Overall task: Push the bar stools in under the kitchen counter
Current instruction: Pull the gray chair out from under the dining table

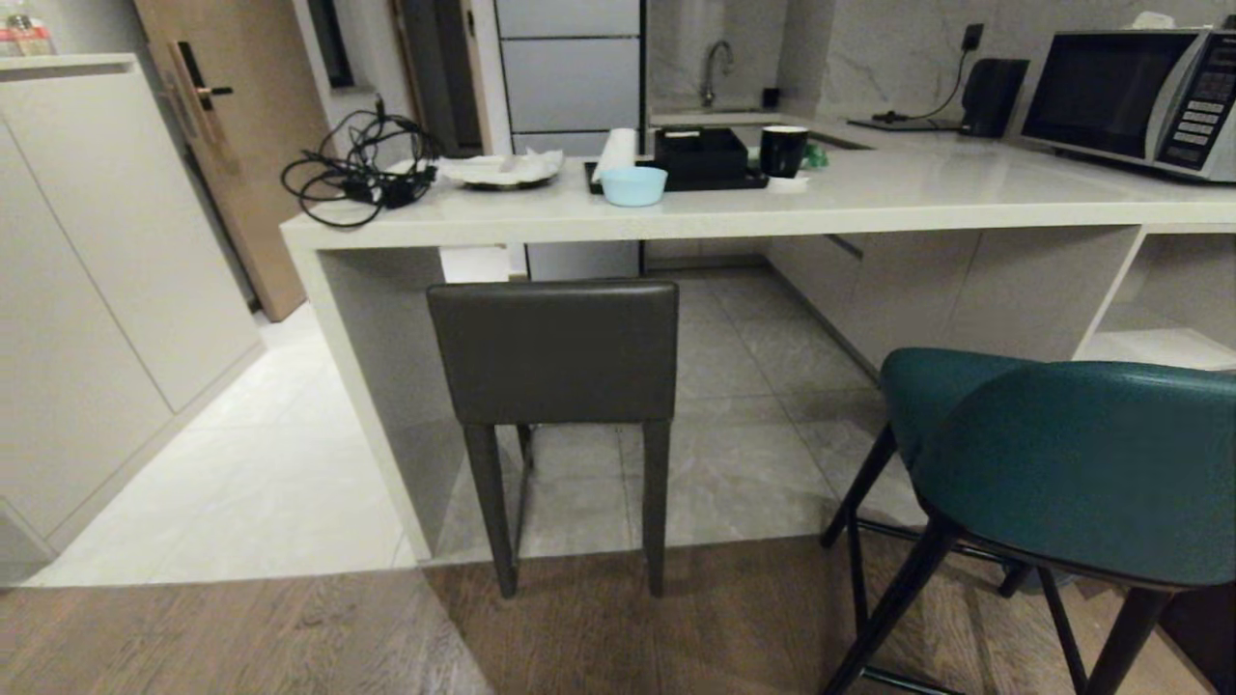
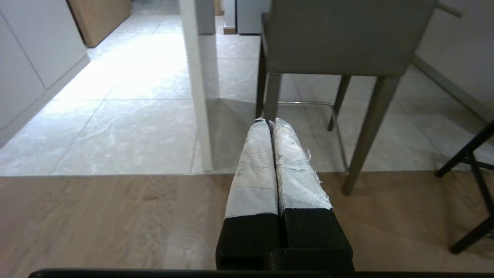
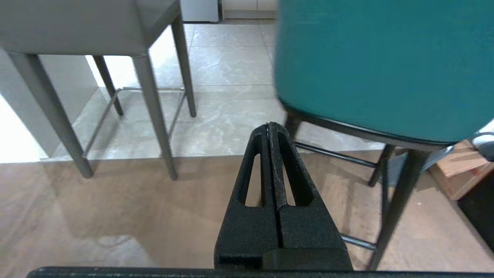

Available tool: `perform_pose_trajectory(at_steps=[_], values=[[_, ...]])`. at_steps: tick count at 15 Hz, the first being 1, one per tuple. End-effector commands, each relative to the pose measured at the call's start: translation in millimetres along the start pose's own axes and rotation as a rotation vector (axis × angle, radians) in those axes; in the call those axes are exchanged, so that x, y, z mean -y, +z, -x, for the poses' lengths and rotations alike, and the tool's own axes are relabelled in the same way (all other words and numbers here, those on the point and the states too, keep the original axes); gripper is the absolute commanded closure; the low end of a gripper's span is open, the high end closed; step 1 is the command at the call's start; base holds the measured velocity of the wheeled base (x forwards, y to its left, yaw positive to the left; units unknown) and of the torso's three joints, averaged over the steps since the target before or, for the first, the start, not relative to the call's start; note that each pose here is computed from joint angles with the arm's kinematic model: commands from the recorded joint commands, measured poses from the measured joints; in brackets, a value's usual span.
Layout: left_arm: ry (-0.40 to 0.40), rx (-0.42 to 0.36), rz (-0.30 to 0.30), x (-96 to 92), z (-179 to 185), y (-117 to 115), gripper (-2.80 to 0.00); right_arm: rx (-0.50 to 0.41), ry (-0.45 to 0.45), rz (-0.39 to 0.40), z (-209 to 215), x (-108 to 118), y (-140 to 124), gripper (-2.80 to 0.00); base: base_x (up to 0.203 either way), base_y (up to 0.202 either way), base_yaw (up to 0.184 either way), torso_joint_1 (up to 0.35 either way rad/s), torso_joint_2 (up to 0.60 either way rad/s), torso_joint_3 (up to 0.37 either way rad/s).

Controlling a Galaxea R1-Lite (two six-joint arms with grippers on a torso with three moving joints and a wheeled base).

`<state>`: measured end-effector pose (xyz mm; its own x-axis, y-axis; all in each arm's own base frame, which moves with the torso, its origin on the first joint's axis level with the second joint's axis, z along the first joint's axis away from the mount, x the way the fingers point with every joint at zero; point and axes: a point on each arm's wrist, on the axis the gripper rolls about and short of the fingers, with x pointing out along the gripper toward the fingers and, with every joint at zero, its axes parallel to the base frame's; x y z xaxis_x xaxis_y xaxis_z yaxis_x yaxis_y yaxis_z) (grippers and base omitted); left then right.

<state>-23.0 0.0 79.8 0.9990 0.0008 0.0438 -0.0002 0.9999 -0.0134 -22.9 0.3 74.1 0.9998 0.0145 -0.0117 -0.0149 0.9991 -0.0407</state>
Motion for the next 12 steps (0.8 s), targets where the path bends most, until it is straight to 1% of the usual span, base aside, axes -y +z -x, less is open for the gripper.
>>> perform_pose_trajectory(at_steps=[1, 3, 5, 10, 12], values=[[0.001, -0.016, 0.0, 0.0, -1.1, -4.2, 0.0, -0.004, -0.001, -0.001, -0.2, 0.0, -0.5, 0.0, 0.0, 0.196, -0.003, 0.005, 0.0, 0.001], [0.001, -0.015, 0.0, 0.0, -1.1, -4.0, 0.0, -0.004, -0.001, -0.001, -0.2, 0.0, -0.5, 0.0, 0.0, 0.193, 0.001, 0.005, 0.0, 0.002], [0.001, -0.01, 0.0, 0.0, -1.3, -3.8, 0.0, -0.004, -0.001, -0.001, -0.2, 0.0, -0.5, 0.0, 0.0, 0.124, -0.002, 0.003, 0.0, 0.005], [0.001, -0.01, 0.0, 0.0, -1.3, -3.8, 0.0, -0.004, -0.001, -0.001, -0.2, 0.0, -0.5, 0.0, 0.0, 0.0, 0.0, 0.0, 0.0, 0.0], [0.001, -0.01, 0.0, 0.0, -1.3, -3.8, 0.0, -0.003, -0.001, -0.001, -0.2, 0.0, -0.4, 0.0, 0.166, 0.0, -0.002, 0.0, 0.0, 0.002]])
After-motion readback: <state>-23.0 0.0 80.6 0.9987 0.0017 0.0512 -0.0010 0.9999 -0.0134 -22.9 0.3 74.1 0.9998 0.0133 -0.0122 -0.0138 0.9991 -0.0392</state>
